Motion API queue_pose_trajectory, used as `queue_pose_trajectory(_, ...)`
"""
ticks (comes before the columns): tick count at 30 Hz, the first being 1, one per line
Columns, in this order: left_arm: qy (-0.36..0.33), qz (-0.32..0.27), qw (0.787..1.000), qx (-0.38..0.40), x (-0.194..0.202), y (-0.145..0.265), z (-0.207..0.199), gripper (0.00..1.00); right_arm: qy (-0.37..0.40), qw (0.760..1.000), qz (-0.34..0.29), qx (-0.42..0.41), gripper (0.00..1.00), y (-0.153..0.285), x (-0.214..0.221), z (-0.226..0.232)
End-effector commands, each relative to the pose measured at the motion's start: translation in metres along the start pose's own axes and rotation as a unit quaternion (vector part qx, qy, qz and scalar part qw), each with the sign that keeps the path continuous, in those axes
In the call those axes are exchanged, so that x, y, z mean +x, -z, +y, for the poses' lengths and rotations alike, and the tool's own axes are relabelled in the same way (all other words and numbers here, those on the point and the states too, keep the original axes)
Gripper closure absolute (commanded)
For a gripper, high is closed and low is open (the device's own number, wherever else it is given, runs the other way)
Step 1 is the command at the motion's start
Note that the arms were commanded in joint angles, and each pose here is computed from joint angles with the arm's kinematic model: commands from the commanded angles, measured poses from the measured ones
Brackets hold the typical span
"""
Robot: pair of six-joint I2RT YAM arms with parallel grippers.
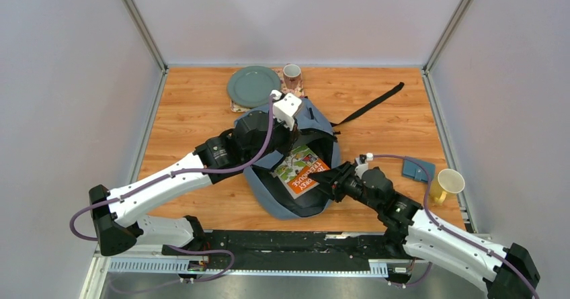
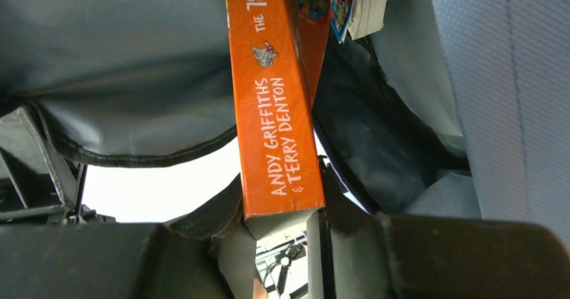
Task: Pack the student bag
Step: Place the book in the student bag.
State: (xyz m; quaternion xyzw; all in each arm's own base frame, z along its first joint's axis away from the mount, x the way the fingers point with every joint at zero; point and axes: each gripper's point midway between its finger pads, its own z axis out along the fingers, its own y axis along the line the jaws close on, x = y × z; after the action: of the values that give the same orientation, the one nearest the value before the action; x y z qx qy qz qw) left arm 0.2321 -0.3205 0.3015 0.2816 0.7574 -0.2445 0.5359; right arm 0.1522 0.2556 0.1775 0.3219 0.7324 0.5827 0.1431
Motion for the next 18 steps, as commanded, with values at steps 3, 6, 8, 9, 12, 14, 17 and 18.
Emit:
queue_pose_trajectory(3,0.029,-0.075,0.996,0.044,-0.044,0.014,-0.016,1.00,-0.018,0.992,0.000,-0.123,1.00,-0.001,0.002,0.068)
queue_pose_trajectory(6,0.033,-0.076,0.995,0.048,-0.044,0.015,-0.018,1.00,-0.016,0.996,-0.032,-0.078,1.00,-0.017,-0.010,0.056)
queue_pose_trajectory(8,0.034,-0.075,0.995,0.049,-0.043,0.015,-0.018,1.00,-0.010,0.997,-0.050,-0.060,1.00,-0.030,-0.016,0.051)
queue_pose_trajectory(9,0.036,-0.074,0.995,0.050,-0.042,0.014,-0.019,1.00,-0.001,0.997,-0.055,-0.057,1.00,-0.035,-0.017,0.051)
queue_pose_trajectory(12,0.035,-0.069,0.995,0.054,-0.040,0.016,-0.020,1.00,0.008,0.996,-0.068,-0.056,1.00,-0.056,-0.023,0.058)
queue_pose_trajectory(14,0.036,-0.066,0.995,0.058,-0.038,0.018,-0.021,1.00,0.006,0.994,-0.072,-0.078,1.00,-0.067,-0.025,0.073)
queue_pose_trajectory(17,0.041,-0.063,0.995,0.062,-0.035,0.020,-0.022,1.00,0.010,0.992,-0.103,-0.077,1.00,-0.090,-0.038,0.076)
queue_pose_trajectory(18,0.041,-0.061,0.995,0.064,-0.034,0.020,-0.022,1.00,0.011,0.991,-0.110,-0.069,1.00,-0.096,-0.041,0.075)
